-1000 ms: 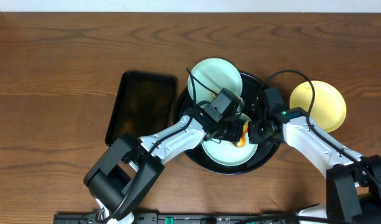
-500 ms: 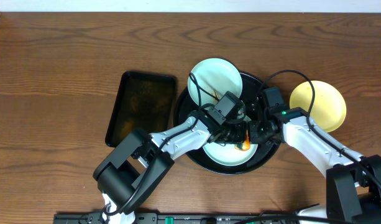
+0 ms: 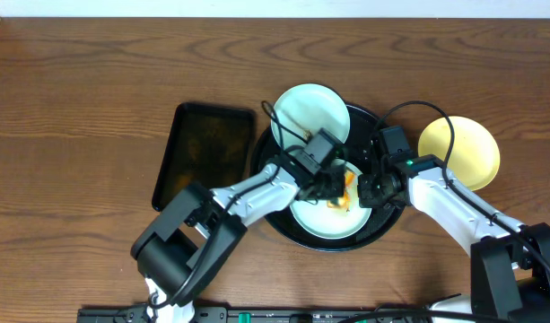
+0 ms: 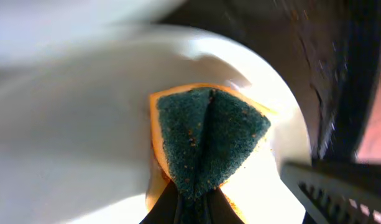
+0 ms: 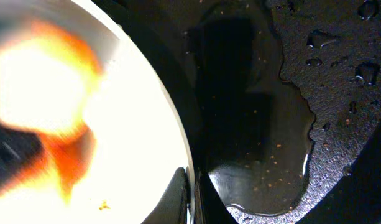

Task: Clean dirty plates on tray and stack at the side

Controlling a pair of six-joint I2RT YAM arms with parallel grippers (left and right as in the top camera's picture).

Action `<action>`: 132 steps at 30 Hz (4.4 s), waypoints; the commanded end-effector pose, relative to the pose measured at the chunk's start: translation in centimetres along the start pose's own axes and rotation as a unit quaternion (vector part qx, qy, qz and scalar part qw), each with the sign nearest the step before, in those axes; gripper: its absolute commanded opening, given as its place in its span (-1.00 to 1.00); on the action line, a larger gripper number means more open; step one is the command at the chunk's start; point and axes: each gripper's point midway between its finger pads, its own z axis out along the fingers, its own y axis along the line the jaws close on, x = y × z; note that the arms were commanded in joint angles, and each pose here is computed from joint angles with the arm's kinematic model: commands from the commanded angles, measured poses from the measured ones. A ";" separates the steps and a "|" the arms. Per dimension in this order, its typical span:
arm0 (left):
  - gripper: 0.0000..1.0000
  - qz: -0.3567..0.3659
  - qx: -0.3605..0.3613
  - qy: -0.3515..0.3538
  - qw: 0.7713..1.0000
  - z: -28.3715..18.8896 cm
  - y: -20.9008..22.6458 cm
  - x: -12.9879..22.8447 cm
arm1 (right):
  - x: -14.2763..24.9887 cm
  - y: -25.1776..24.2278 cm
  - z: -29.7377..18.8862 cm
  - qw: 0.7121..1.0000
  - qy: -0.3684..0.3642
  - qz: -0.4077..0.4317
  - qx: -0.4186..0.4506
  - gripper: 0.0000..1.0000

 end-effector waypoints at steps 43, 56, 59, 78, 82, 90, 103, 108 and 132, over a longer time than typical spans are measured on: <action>-0.85 0.050 -0.068 0.026 0.996 -0.1 1.5 2.9 | 1.1 -0.6 0.5 1.000 0.021 0.007 0.014 -0.98; -0.85 0.039 -0.072 -0.051 0.995 -7.3 4.1 -3.3 | 1.2 -0.7 0.5 1.000 0.023 0.007 0.016 -0.98; -0.85 0.061 -0.079 -0.046 0.994 -9.4 4.2 -2.8 | 1.2 -0.7 0.5 1.000 0.022 0.007 0.015 -0.65; -0.85 -0.018 -0.179 -0.084 0.980 -19.3 14.6 -5.1 | 2.6 -0.9 1.7 1.000 0.025 0.008 0.008 -0.98; -0.85 -0.037 -0.133 -0.080 0.987 -20.2 15.8 -5.6 | 1.2 -0.7 0.6 1.000 0.001 0.006 0.008 -0.98; -0.85 -0.054 -0.038 -0.086 0.994 -22.0 18.1 -6.6 | -1.9 -0.3 -4.1 0.996 -0.094 -0.008 0.006 -0.98; -0.85 -0.118 0.146 -0.037 0.981 -19.0 20.8 -6.5 | -5.6 -3.3 -11.6 0.957 -0.250 -0.082 0.118 -0.98; -0.85 -0.150 0.165 -0.009 0.975 -16.7 22.0 -5.9 | -6.8 -4.5 -15.1 0.932 -0.309 -0.090 0.164 -0.98; -0.84 -0.122 -0.084 0.012 0.989 -15.9 25.5 -4.8 | -4.4 -1.7 -12.3 0.965 -0.247 -0.067 0.056 -0.61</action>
